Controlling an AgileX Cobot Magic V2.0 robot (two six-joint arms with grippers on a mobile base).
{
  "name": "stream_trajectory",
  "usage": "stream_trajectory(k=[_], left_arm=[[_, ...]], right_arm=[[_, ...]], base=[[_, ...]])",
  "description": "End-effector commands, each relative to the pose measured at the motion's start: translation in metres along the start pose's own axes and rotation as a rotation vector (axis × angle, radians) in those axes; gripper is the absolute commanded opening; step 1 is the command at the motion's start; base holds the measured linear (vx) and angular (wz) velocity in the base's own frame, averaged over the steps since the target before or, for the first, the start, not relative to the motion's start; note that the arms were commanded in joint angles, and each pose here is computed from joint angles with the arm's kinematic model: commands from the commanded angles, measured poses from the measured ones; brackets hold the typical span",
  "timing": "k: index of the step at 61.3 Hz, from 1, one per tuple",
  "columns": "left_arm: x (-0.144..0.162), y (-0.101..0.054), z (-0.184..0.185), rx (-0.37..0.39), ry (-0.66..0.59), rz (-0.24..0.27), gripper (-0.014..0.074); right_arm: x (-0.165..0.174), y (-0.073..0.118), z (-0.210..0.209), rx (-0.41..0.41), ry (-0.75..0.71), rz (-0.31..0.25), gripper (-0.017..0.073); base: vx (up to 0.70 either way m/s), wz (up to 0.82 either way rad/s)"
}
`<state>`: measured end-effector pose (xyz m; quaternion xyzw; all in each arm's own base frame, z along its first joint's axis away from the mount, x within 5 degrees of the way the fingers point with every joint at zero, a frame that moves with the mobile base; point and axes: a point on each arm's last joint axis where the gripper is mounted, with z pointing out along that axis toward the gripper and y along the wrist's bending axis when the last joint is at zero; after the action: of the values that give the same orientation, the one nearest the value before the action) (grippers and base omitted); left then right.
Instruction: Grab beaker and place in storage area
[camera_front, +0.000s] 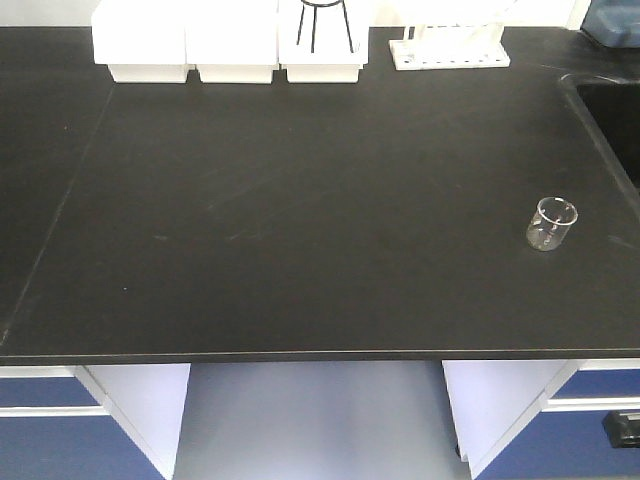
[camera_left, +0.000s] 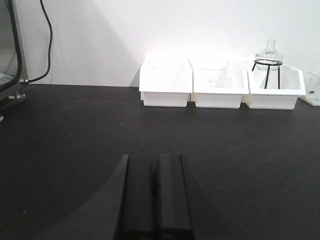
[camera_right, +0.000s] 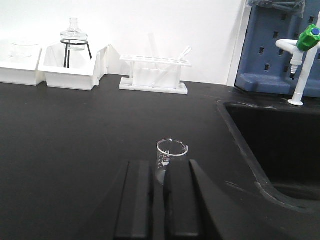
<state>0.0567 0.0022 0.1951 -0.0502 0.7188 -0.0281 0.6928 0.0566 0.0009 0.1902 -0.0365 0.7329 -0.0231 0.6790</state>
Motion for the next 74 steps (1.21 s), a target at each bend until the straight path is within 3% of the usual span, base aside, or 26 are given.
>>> stream_trajectory(k=[1,62,74], left_arm=[[-0.001,-0.002,-0.001,0.028,-0.078,-0.011,-0.0008],[-0.001,-0.002,-0.001,0.028,-0.078,-0.011,-0.0008],[-0.001,-0.002,-0.001,0.028,-0.078,-0.011,-0.0008]], right_arm=[[-0.005,-0.001,-0.001,0.012,-0.079,-0.005,0.0188],[-0.005,-0.001,-0.001,0.013,-0.084,-0.019,0.0188],[-0.018,-0.002,-0.003,0.023,-0.228,0.008,0.0188]], base=[[0.00,0.00],[0.00,0.00],[0.00,0.00]])
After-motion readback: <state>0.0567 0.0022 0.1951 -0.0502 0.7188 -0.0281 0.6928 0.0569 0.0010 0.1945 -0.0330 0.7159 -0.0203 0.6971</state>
